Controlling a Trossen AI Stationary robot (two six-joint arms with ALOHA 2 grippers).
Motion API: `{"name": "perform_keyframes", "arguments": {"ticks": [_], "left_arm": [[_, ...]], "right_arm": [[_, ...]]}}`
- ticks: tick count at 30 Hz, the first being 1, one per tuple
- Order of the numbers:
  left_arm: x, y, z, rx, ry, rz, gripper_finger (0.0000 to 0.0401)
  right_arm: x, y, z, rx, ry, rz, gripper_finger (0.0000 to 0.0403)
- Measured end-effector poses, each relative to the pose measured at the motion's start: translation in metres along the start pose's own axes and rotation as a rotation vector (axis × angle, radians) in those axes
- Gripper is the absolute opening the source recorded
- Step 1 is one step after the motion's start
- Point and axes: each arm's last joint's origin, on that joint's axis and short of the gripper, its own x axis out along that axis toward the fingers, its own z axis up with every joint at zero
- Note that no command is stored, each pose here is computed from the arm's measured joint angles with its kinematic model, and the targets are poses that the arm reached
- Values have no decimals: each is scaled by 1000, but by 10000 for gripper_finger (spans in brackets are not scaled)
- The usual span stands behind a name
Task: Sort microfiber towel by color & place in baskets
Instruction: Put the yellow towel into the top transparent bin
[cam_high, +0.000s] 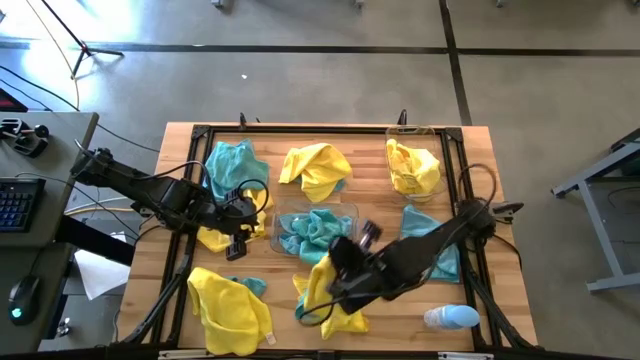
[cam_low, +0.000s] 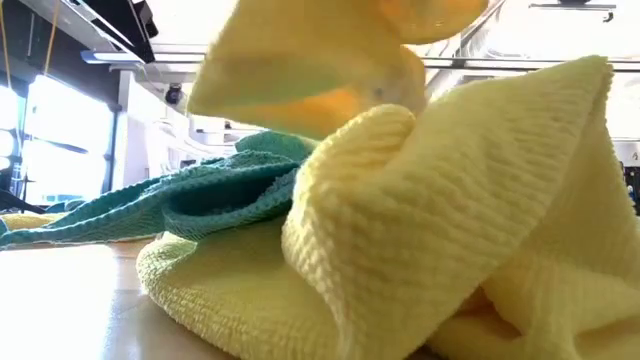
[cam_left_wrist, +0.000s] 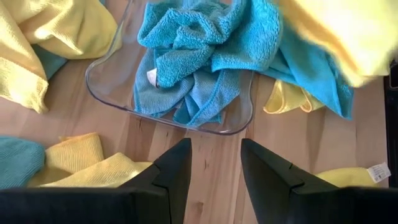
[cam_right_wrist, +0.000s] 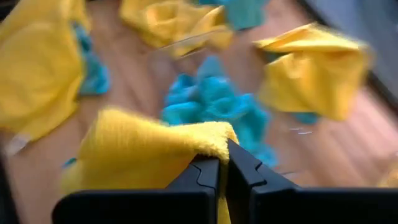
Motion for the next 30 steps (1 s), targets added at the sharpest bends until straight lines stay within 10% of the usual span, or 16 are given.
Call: {"name": "perform_keyframes", "arguments": {"ticks": [12, 30], "left_arm": [[-1, -3, 9, -28, -111, 2, 129], [-1, 15, 41, -198, -389, 112, 129]], "right_arm": [[-51, -121, -1, 25, -247, -298, 1], [-62, -301, -63, -40, -201, -585, 0]]}}
